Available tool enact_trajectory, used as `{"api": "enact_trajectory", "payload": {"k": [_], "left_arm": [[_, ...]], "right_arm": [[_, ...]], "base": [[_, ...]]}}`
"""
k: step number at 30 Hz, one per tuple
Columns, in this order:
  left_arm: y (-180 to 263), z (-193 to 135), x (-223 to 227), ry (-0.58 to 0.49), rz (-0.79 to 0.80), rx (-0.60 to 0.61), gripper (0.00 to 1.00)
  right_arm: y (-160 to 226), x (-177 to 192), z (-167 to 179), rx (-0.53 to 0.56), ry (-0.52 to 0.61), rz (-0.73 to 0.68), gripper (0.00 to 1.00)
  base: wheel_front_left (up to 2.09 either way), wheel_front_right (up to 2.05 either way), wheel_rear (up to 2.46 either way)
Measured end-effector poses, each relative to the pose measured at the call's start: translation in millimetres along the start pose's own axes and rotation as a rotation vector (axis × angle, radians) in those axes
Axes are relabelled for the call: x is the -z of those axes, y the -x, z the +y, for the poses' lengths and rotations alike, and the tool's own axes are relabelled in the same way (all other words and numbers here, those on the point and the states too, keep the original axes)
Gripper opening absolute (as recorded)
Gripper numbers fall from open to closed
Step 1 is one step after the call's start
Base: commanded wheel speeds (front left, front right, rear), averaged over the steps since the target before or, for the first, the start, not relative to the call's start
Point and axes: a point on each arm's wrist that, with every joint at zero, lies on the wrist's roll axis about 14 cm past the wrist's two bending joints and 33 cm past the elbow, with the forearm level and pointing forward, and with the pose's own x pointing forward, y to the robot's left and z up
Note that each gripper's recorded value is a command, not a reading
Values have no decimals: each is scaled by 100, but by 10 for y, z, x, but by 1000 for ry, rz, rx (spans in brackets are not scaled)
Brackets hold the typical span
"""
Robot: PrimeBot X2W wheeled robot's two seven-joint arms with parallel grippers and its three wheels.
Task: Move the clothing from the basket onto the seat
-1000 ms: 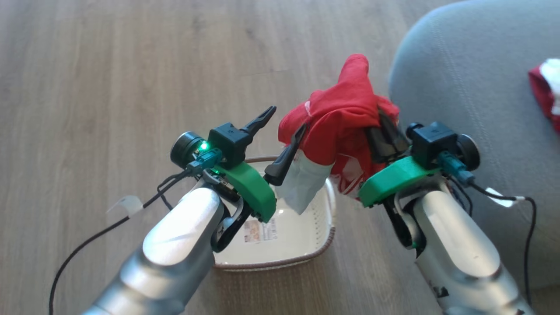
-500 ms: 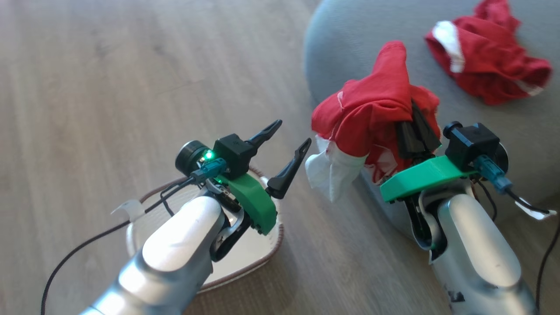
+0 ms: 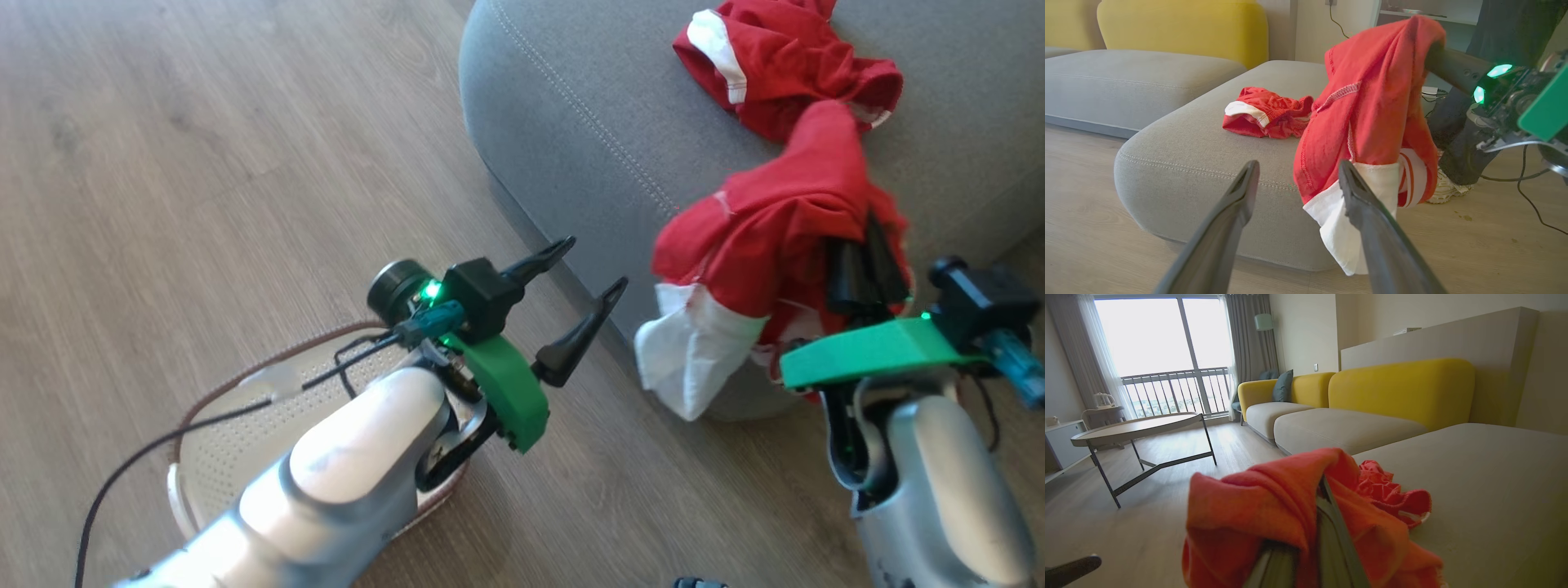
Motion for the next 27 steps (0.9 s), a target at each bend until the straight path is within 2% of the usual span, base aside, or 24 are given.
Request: {"api": "enact_trajectory", "payload": {"k": [10, 14, 27], "left_arm": [[-49, 6, -22, 28, -18, 54, 100], [0, 81, 37, 42, -19, 57, 100], [143, 504, 274, 94, -34, 63, 100]], "right_arm": [[53, -27, -160, 60, 6, -8, 0], [-33, 28, -184, 62, 58, 8, 0], [-1007, -1, -315, 52, 269, -31, 0]], "base": [[0, 0, 0], [0, 0, 0], [0, 0, 0]]}}
